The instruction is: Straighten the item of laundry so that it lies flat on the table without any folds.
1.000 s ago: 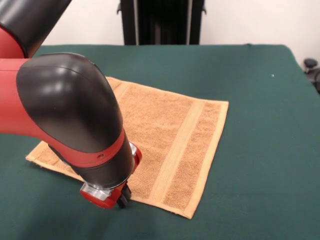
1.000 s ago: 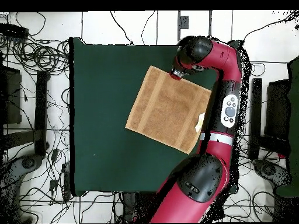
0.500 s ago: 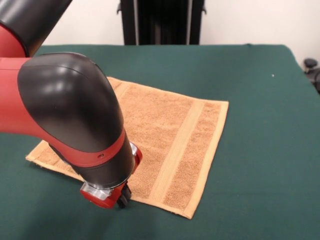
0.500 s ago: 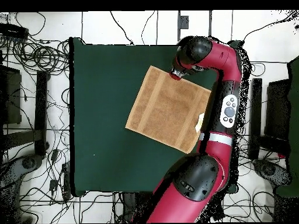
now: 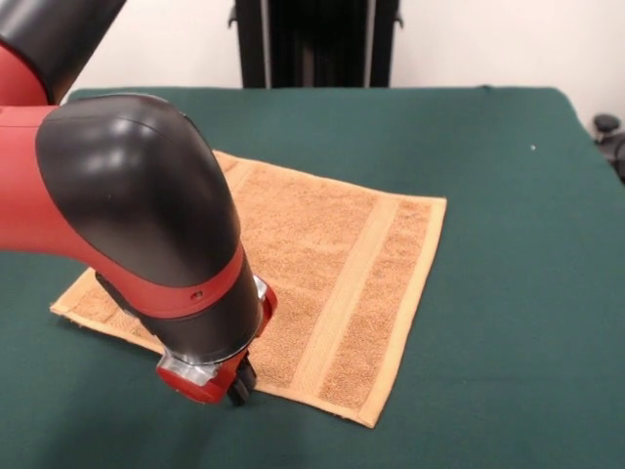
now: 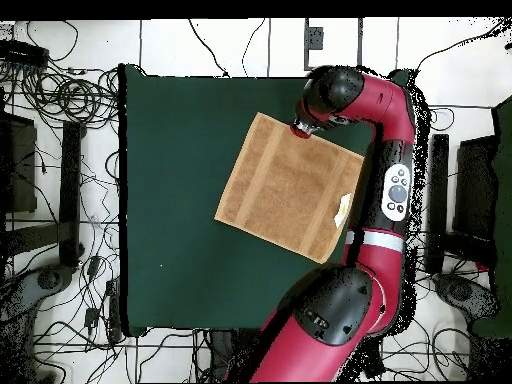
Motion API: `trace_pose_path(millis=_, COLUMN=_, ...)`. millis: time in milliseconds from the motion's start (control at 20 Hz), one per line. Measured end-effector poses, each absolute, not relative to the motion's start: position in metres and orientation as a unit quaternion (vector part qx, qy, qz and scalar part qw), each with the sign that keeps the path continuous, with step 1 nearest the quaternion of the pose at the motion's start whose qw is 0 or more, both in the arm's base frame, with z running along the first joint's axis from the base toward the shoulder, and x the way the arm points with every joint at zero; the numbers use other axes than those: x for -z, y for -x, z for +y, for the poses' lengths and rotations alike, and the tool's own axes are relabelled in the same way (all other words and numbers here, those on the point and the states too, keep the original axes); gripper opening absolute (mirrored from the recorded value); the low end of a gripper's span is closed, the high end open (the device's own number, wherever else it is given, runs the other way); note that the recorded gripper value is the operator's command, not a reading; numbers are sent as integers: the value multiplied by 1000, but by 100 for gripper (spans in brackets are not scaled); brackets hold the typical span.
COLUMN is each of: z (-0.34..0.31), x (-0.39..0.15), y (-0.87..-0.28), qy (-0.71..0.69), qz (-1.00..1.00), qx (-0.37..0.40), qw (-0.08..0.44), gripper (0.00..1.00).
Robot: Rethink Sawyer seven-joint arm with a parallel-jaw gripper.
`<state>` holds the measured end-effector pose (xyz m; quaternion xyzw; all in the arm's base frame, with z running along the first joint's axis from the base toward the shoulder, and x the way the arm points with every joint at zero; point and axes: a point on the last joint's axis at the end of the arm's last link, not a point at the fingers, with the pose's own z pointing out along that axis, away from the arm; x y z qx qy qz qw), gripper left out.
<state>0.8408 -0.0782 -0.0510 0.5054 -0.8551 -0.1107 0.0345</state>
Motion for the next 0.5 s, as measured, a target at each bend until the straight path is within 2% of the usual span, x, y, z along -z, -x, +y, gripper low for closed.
trace_pose_path(millis=500, z=-76, x=49, y=-835, qy=-516, qz=-851, qx=93, qw=24, gripper=0)
